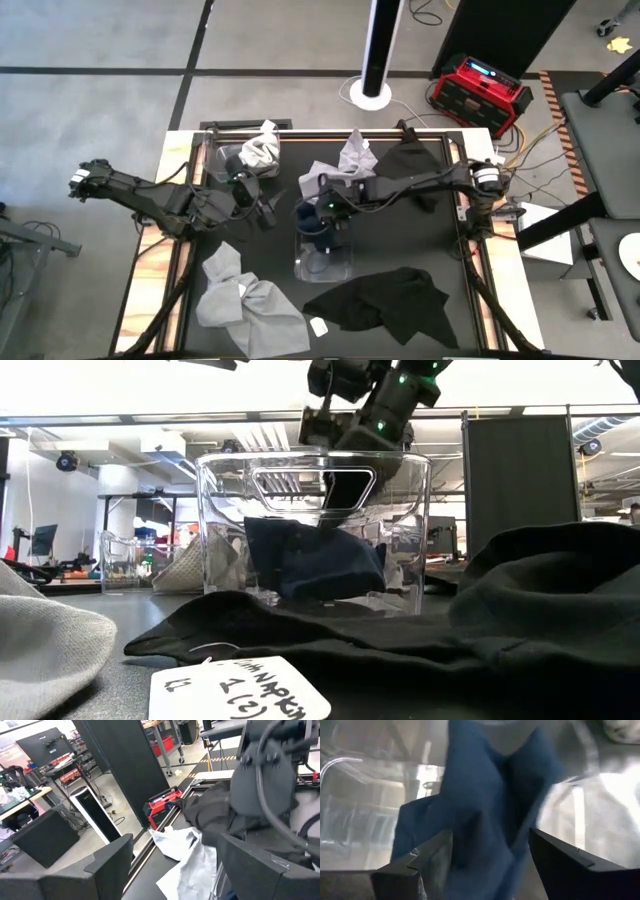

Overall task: Sort towels by color in basket
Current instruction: Put the blue towel into the bottom transparent bin

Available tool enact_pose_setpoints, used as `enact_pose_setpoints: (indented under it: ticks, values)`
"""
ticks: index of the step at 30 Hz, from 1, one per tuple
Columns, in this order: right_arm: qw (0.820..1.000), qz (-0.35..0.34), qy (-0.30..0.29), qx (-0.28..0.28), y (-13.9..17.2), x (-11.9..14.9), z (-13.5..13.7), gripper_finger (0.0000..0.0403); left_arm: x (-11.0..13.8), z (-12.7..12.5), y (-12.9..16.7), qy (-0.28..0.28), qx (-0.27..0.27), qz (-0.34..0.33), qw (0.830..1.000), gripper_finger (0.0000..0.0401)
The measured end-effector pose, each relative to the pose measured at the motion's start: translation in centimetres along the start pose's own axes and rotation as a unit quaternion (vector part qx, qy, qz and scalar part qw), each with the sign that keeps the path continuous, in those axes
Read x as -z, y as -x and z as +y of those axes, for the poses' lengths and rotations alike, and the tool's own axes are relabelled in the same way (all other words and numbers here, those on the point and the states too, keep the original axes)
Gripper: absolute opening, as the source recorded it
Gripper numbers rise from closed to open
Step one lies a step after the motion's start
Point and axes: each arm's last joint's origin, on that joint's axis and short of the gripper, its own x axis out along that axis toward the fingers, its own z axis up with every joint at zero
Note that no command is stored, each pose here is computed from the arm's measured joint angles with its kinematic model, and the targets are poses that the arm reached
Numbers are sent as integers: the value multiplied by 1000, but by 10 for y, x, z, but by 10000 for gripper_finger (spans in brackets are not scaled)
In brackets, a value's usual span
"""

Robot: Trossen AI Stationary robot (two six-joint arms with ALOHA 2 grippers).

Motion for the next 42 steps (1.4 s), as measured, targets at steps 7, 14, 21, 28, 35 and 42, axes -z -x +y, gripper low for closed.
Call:
enact_pose_setpoints:
  ticks: [7, 14, 21, 28, 35, 42]
  values:
    - [996, -30, 4, 85, 39, -8, 1, 239, 1, -2, -1, -3, 0, 2, 1000, 276]
    - [992, -120, 23, -19, 47, -8, 21, 161, 1, -1, -1, -5, 0, 2, 1000, 276]
    - [989, -138, 31, -42, 1, 15, 34, 21, 1, -1, -1, -5, 0, 2, 1000, 276]
    - [994, -111, -2, 18, -20, 22, 29, 10, 1, -2, -1, -4, 0, 3, 1000, 276]
    - [992, -122, 0, 36, -11, 18, 27, 9, 2, -5, 1, 10, 8, 4, 1000, 276]
    - [992, -121, 12, 24, 29, 16, 38, 9, 8, -21, 17, 55, 121, 26, 991, 276]
